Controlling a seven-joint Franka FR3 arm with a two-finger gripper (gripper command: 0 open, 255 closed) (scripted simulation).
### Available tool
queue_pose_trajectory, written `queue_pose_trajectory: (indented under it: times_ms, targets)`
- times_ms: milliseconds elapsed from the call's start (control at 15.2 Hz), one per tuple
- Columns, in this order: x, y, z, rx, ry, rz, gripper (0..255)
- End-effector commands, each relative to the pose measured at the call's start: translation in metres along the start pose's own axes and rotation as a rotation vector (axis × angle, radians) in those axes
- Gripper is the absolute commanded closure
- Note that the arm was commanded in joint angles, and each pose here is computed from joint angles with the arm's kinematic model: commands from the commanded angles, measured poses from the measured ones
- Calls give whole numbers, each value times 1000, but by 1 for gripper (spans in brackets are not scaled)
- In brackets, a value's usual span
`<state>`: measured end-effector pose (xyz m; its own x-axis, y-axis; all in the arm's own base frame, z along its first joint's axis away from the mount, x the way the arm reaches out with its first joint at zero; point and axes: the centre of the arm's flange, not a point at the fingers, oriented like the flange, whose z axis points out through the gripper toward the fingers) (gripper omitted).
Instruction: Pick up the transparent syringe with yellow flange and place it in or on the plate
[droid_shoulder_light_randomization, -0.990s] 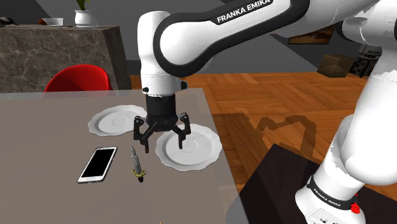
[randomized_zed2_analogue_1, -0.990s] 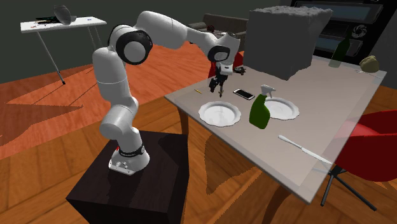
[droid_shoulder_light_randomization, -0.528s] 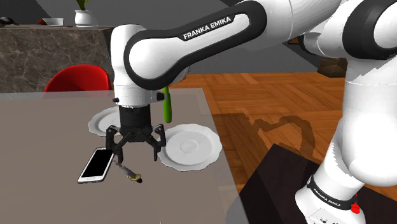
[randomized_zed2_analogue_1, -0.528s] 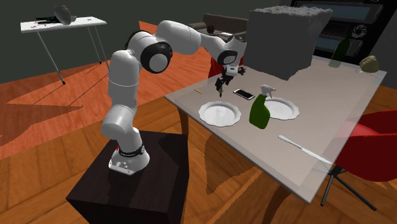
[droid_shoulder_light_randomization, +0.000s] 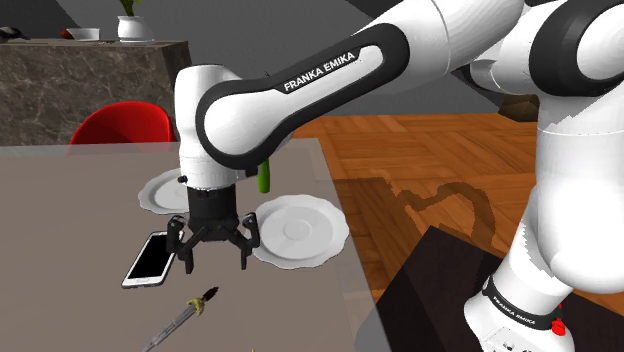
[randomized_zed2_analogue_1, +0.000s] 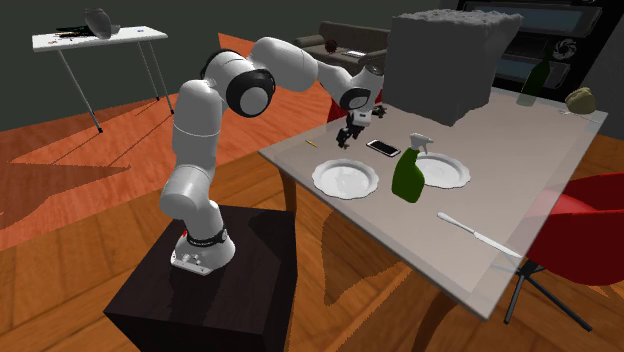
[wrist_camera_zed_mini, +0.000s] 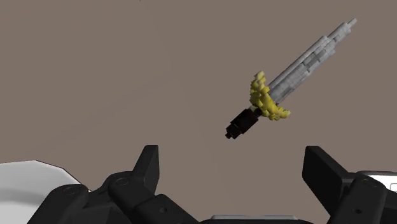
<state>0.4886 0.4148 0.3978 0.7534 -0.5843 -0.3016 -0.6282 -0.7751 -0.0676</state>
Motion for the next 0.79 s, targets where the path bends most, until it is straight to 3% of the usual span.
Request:
queue_pose_trajectory:
  times_ms: [0, 264, 330, 726]
  targets:
    - [0, 0, 1, 0, 0, 0, 0]
    - [0, 0, 1, 0, 0, 0, 0]
    - [0, 0, 1, 0, 0, 0, 255]
    - [0, 0, 1, 0, 0, 0, 255]
